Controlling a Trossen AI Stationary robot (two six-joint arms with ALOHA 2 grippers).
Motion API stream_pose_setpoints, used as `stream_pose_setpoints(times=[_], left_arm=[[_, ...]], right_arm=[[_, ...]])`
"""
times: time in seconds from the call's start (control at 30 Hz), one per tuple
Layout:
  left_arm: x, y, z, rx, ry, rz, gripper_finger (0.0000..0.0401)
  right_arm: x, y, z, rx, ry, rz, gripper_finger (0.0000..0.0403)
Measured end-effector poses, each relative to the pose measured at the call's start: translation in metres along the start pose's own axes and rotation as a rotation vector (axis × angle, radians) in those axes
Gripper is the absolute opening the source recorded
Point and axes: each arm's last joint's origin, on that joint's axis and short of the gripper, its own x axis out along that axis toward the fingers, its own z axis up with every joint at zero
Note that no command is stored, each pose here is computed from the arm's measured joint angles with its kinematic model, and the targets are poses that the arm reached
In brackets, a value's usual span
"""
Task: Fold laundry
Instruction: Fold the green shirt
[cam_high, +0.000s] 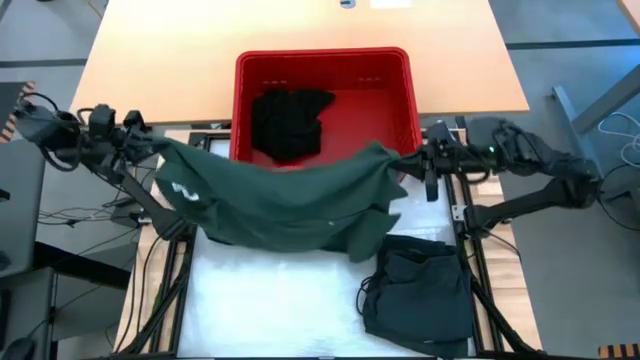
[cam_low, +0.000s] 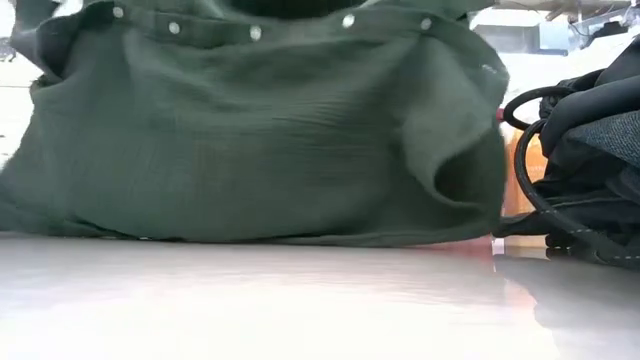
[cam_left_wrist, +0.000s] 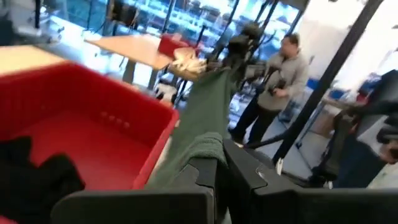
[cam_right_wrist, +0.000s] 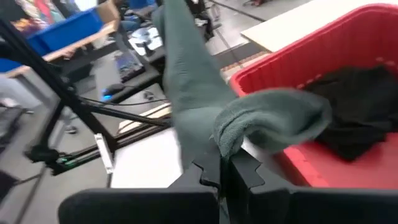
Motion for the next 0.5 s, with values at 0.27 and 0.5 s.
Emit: stream_pose_setpoints(times=[0.27,0.5], left_arm=[[-0.004,0.001,0.034,-0.036,-0.143,-0.216,0.0],[0.018,-0.023,-0.023,-0.205,0.238,-0.401,0.0]], right_arm=[[-0.005,-0.011,0.015,0.022,-0.018,0.214,0.0024],[-0.013,0.018,-0.024,0.166,0.32,0.338,0.0022]])
